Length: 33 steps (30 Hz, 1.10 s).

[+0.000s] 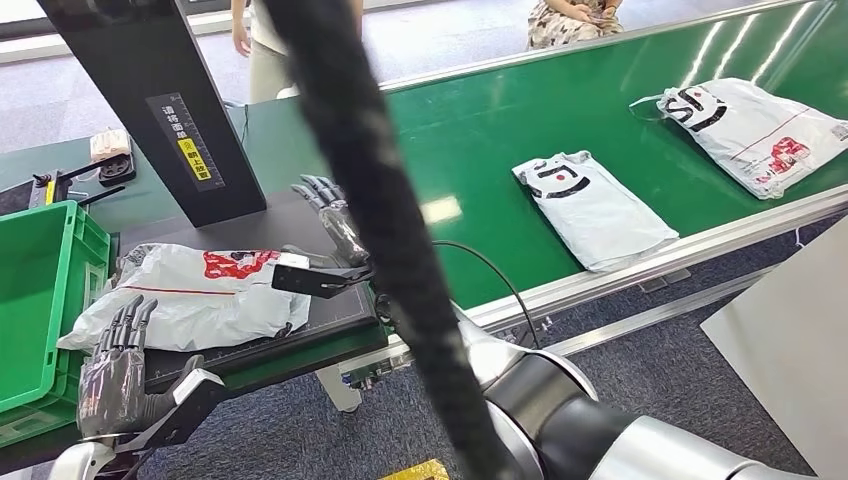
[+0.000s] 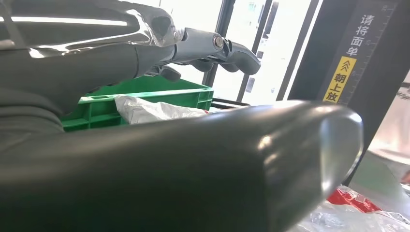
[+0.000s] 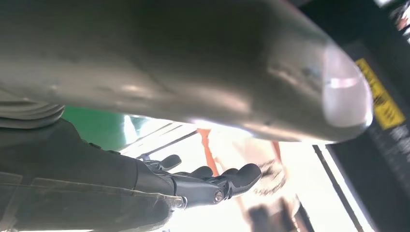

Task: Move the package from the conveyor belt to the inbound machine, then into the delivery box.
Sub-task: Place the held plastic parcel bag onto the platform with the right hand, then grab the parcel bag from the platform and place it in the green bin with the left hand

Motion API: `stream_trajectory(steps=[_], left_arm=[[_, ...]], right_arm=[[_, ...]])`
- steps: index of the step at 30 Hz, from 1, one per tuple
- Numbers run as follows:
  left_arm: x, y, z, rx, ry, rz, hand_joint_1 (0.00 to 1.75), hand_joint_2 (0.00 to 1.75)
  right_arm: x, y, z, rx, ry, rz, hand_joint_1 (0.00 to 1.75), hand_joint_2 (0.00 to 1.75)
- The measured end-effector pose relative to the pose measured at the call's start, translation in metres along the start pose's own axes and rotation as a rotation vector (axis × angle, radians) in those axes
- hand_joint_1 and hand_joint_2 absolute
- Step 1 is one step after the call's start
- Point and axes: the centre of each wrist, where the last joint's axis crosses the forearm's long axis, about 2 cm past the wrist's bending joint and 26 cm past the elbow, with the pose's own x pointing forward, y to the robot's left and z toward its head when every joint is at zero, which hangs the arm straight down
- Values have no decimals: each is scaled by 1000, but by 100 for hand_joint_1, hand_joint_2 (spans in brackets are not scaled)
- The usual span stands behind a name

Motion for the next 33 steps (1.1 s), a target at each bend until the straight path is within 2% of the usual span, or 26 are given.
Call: stream_trajectory(steps=[15, 20, 23, 27, 30, 33], left_arm=[[1, 1, 0, 5, -3, -1, 0, 0], [2, 1, 0, 3, -7, -13, 0, 0], [4, 1, -2, -2, -8, -98, 0, 0], [4, 0, -22, -40, -6, -346, 0, 0], [-9, 2, -47, -54, 11, -414, 0, 0], [-26, 4, -67, -88, 52, -440, 0, 0]], right_arm=[[-17, -15, 7, -83, 42, -7, 0, 0], [-32, -22, 14, -110, 100, 2, 0, 0], [-49, -29, 20, -111, 173, 44, 0, 0], [-84, -39, 34, -90, 272, 112, 0, 0], [-104, -40, 48, -72, 315, 134, 0, 0], [-114, -37, 59, -49, 342, 146, 0, 0]])
